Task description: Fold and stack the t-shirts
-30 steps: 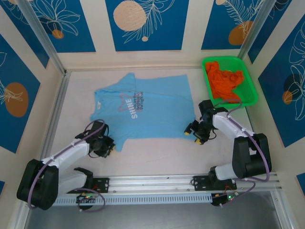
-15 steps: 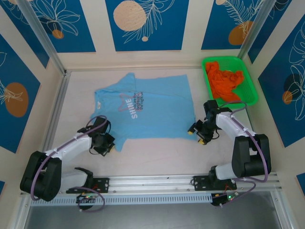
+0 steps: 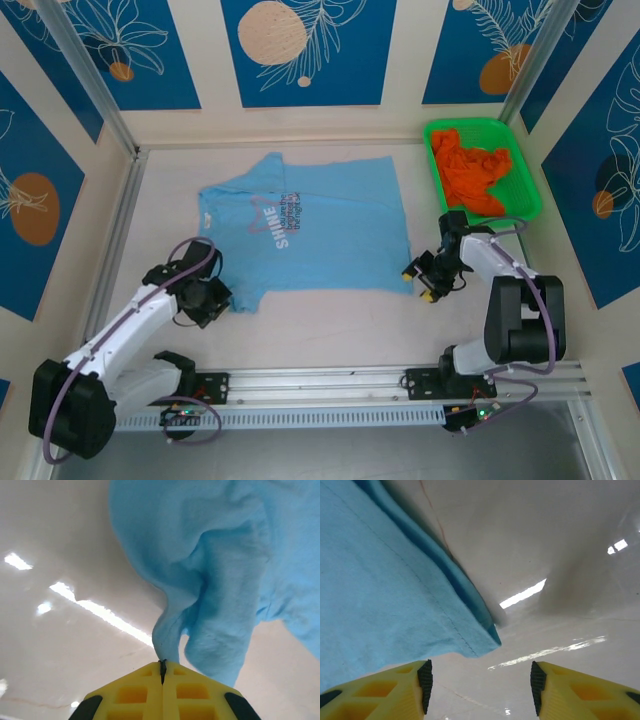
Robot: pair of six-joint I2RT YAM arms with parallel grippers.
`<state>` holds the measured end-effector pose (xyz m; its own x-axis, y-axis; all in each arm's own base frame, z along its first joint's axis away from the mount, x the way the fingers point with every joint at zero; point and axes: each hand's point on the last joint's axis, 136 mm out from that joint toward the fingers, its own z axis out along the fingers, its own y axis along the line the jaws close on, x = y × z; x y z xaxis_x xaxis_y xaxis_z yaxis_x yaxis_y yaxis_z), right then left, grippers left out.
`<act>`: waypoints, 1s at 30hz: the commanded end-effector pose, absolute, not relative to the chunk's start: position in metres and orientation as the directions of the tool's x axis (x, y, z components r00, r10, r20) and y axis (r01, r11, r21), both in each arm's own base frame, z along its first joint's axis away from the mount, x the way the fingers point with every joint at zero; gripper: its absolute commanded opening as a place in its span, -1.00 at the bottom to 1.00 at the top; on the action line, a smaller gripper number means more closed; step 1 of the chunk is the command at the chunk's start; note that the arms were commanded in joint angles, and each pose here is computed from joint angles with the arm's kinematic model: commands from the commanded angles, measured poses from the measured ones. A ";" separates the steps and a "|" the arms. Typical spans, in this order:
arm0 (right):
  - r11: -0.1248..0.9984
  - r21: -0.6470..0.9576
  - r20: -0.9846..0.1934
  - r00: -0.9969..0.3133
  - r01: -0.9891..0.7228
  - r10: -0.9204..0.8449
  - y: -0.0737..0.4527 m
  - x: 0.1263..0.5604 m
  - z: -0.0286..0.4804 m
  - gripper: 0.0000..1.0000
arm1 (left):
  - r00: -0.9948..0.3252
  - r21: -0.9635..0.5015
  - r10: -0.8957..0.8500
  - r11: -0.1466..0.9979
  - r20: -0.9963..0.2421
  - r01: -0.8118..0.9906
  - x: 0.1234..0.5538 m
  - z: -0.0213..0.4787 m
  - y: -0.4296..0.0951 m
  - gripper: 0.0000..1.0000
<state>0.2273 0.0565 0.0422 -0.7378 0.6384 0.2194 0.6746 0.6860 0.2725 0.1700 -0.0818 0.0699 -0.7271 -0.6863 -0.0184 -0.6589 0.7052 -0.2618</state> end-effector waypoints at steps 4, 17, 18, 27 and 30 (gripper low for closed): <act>0.665 0.261 0.283 -0.714 0.700 0.640 0.062 0.221 0.029 0.02 | -0.741 -0.128 -0.671 0.732 0.034 -0.669 0.119 0.078 -0.062 -1.00; 0.690 0.219 0.292 -0.721 0.690 0.628 0.059 0.214 0.008 -0.40 | -0.752 -0.050 -0.659 0.750 0.016 -0.659 0.096 0.087 -0.044 -1.00; 0.690 0.217 0.290 -0.721 0.690 0.629 0.059 0.214 0.007 -0.45 | -0.753 -0.045 -0.658 0.752 0.009 -0.658 0.097 0.087 -0.042 -1.00; 0.716 0.173 0.250 -0.733 0.676 0.632 0.047 0.219 0.012 -0.97 | -0.782 0.002 -0.624 0.782 -0.008 -0.624 0.103 0.080 -0.038 -1.00; 0.714 0.171 0.234 -0.732 0.679 0.640 0.043 0.219 0.016 -1.00 | -0.790 0.016 -0.612 0.790 -0.012 -0.612 0.100 0.080 -0.035 -1.00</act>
